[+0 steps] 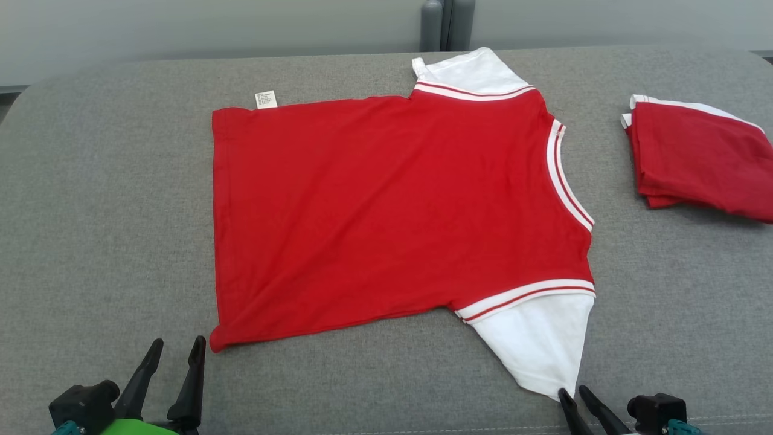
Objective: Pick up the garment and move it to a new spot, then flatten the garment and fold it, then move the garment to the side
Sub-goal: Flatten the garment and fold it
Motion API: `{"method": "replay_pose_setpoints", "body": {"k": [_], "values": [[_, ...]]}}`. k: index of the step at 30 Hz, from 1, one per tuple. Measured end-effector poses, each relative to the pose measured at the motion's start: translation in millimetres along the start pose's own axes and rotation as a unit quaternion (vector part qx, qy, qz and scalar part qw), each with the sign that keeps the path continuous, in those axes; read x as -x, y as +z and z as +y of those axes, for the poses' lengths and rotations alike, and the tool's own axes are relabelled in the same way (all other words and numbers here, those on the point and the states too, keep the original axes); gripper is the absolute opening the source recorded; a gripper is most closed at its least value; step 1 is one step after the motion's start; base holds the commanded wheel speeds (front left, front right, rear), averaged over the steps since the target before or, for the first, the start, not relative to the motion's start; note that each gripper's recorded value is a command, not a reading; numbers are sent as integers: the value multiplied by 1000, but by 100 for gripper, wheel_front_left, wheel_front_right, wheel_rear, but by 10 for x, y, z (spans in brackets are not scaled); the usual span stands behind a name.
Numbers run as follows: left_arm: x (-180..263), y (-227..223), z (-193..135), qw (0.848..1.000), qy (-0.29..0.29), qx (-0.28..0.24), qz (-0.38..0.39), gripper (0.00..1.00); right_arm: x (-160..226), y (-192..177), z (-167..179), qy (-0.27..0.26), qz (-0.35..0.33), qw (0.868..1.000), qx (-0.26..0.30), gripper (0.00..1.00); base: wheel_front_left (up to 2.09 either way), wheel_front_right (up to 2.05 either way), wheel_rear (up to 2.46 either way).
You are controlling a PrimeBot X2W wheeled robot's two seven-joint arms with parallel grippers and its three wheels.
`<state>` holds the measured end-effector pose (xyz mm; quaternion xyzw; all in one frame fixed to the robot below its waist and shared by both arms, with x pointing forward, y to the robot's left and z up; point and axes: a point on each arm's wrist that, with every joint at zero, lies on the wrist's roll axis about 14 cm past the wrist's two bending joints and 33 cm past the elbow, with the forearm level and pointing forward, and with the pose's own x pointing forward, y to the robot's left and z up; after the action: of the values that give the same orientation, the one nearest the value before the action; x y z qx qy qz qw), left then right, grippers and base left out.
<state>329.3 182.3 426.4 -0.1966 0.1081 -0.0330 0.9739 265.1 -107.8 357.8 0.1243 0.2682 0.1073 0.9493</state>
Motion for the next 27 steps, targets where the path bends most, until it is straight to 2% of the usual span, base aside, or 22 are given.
{"method": "replay_pose_setpoints", "body": {"k": [4,6,9,10,27], "values": [[-15,-17,27,1000,4,0,3,100,-78,-3,11,5,5,1000,0,48,0,0,0],[-39,-15,24,1000,3,0,4,100,-115,4,24,9,6,1000,0,35,0,0,0],[-63,-83,-34,1000,-6,-1,15,100,-173,25,47,16,6,1000,0,4,0,0,0],[-58,-129,-64,1000,-11,1,23,100,-190,35,59,19,5,1000,-1,0,0,0,0],[-177,-382,-188,997,-34,-1,75,100,-259,48,45,24,4,1000,-4,0,0,0,0]]}}
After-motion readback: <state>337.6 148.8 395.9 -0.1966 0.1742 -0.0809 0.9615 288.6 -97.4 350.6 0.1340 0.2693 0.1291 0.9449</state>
